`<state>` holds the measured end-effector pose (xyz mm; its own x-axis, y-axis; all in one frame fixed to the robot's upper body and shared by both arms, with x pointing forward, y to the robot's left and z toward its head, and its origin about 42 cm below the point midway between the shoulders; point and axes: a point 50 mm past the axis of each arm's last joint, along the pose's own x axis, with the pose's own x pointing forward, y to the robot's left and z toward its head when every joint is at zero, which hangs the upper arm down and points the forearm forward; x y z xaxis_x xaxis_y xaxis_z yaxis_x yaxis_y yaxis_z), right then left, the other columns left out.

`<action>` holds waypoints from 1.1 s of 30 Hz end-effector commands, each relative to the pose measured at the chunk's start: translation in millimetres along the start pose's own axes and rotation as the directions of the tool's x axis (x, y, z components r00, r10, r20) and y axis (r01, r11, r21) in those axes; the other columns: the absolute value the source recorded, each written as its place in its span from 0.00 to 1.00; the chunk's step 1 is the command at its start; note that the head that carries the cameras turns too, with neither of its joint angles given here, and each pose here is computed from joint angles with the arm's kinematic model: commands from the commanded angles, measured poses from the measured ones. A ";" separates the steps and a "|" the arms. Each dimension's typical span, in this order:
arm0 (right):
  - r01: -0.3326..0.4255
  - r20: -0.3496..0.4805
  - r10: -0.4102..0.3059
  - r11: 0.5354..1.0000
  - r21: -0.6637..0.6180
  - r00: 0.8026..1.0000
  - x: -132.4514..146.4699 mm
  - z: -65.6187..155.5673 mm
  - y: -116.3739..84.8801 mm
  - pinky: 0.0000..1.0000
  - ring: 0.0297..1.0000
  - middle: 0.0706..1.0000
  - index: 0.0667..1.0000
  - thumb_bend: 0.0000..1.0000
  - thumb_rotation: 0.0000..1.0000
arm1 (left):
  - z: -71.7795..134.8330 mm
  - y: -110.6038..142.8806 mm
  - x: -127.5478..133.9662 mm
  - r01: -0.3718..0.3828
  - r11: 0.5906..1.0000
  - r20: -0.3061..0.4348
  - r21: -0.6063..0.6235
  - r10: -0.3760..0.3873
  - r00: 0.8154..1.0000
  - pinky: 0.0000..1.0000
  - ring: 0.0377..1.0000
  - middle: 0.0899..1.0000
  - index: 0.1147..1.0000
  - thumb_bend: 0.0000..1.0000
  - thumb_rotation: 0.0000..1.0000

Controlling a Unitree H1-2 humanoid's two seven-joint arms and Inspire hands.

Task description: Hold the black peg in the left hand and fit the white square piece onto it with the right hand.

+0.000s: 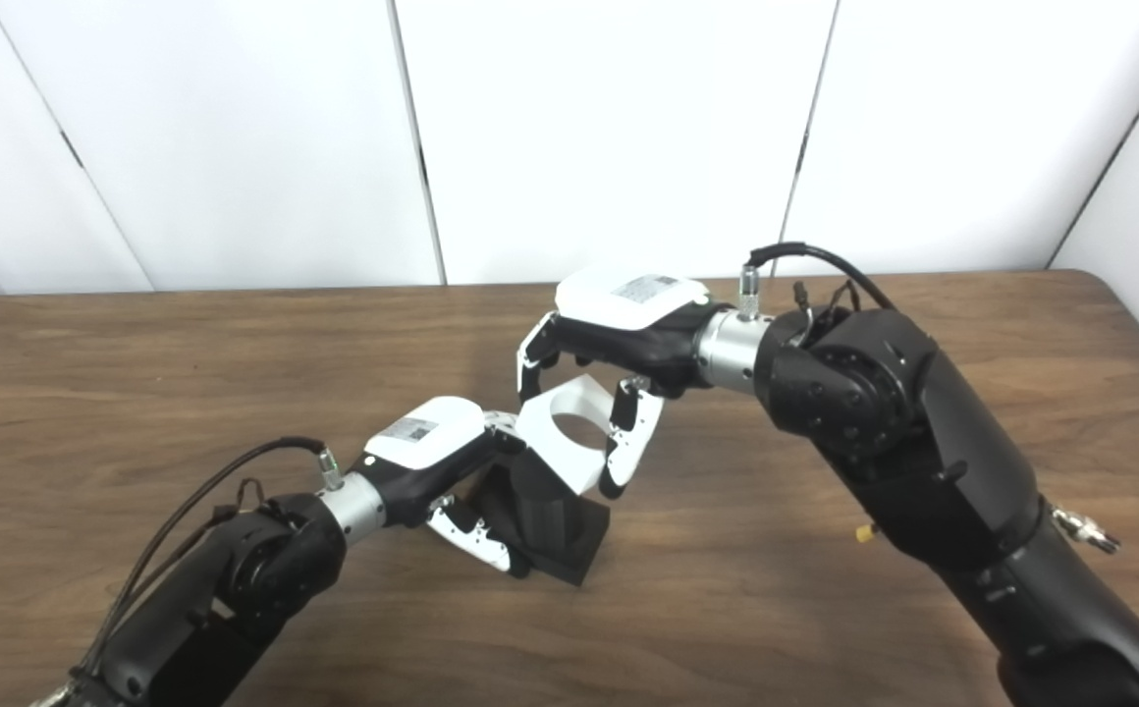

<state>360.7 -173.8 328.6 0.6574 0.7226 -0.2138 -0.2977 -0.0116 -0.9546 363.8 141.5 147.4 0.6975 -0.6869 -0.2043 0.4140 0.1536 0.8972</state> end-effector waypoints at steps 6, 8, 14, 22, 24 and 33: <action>0.049 0.030 -0.047 0.998 -0.051 0.998 1.3 8.4 -12.7 0.65 0.75 0.72 0.44 0.52 0.13 | -10.7 -23.8 -3.4 0.151 0.989 -0.091 0.011 -0.149 0.985 0.85 0.87 0.85 0.42 0.53 0.07; 0.047 0.030 -0.046 0.998 -0.047 0.998 2.1 9.0 -11.4 0.65 0.75 0.72 0.44 0.52 0.13 | -10.7 -23.6 -3.6 0.148 0.989 -0.089 0.009 -0.147 0.985 0.85 0.87 0.85 0.42 0.53 0.07; 0.034 0.033 -0.032 0.998 -0.047 0.999 4.2 8.6 -7.6 0.65 0.75 0.72 0.44 0.52 0.13 | -10.3 -23.7 -4.5 0.149 0.989 -0.088 0.010 -0.148 0.985 0.85 0.87 0.85 0.42 0.53 0.07; 0.023 0.033 -0.022 0.999 -0.043 0.999 7.2 8.4 -1.6 0.66 0.75 0.72 0.44 0.52 0.13 | -9.8 -24.6 -3.6 0.146 0.989 -0.084 0.011 -0.145 0.986 0.84 0.87 0.85 0.42 0.53 0.07; 0.023 0.035 -0.022 0.999 -0.039 0.999 8.2 8.0 0.0 0.66 0.75 0.72 0.44 0.52 0.13 | -9.3 -24.8 -3.8 0.146 0.989 -0.084 0.007 -0.145 0.986 0.84 0.86 0.85 0.42 0.53 0.07; 0.009 0.032 -0.009 1.000 -0.018 0.999 12.8 7.5 7.5 0.66 0.76 0.72 0.44 0.52 0.13 | -8.3 -24.3 -3.5 0.156 0.988 -0.083 0.008 -0.154 0.985 0.84 0.85 0.85 0.42 0.53 0.07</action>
<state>360.3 -163.0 308.0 0.6385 0.7261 -0.2551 -0.3358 -0.0355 -0.9413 364.1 139.1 149.5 0.6987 -0.6840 -0.2097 0.4108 0.1436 0.9003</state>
